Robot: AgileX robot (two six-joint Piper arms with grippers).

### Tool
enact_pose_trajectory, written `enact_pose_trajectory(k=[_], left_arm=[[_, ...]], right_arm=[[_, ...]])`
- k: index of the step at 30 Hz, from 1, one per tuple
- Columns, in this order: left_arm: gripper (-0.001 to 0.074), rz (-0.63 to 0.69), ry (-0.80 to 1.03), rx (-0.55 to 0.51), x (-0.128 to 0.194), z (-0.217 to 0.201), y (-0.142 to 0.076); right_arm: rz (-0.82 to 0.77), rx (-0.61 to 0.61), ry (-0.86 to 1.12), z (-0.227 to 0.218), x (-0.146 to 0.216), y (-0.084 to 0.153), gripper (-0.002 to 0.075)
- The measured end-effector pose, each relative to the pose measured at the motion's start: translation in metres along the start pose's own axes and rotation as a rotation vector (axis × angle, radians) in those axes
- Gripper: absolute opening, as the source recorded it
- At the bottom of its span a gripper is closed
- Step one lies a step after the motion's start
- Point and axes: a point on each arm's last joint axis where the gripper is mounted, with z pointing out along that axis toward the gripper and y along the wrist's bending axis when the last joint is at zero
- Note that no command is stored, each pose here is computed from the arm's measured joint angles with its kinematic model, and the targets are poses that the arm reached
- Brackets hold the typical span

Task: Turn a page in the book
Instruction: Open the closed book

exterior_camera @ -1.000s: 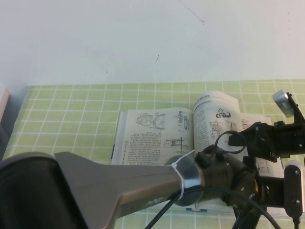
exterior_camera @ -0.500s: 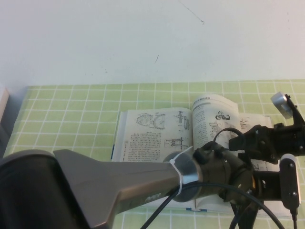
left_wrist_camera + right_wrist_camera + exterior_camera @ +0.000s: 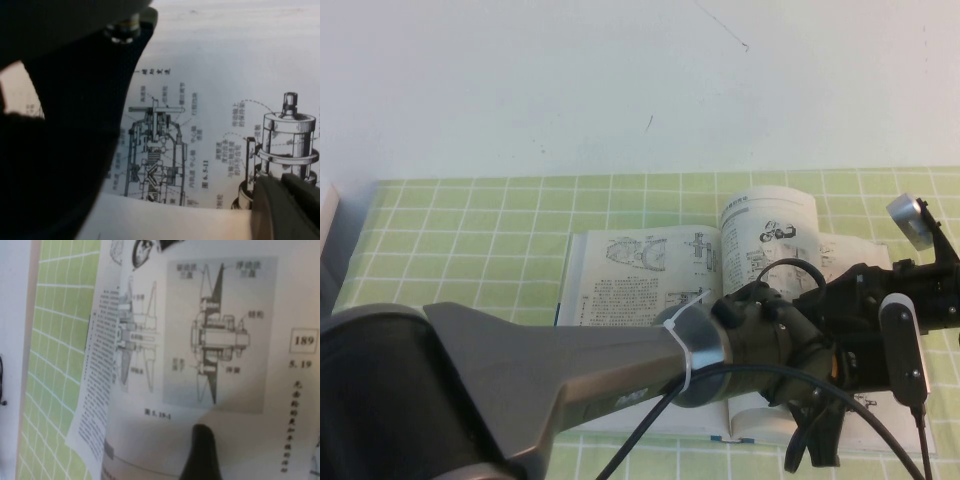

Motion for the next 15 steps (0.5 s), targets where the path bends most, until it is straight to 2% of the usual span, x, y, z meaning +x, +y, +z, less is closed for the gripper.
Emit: enact_pose_trajectory(k=[7,10,12,15], left_arm=[[-0.0003,-0.011,0.003,-0.001,0.0003,0.0000,0.0001],[-0.0003,-0.013,0.005,0.000,0.0004,0.0000,0.0000],[-0.0003,-0.021,0.005,-0.001,0.0008,0.0000,0.0006],[-0.0003,-0.028,0.007,0.000,0.0010,0.0000,0.0005]], right_arm=[[0.000,-0.057,0.020,-0.0002,0.0018,0.0052,0.0513],[-0.001,-0.079,0.028,-0.0003,0.0026,0.0072,0.0487],[-0.003,-0.078,0.031,-0.0020,0.0027,0.0059,0.0421],[-0.009,-0.058,0.030,-0.0086,0.0020,0.0008,0.0262]])
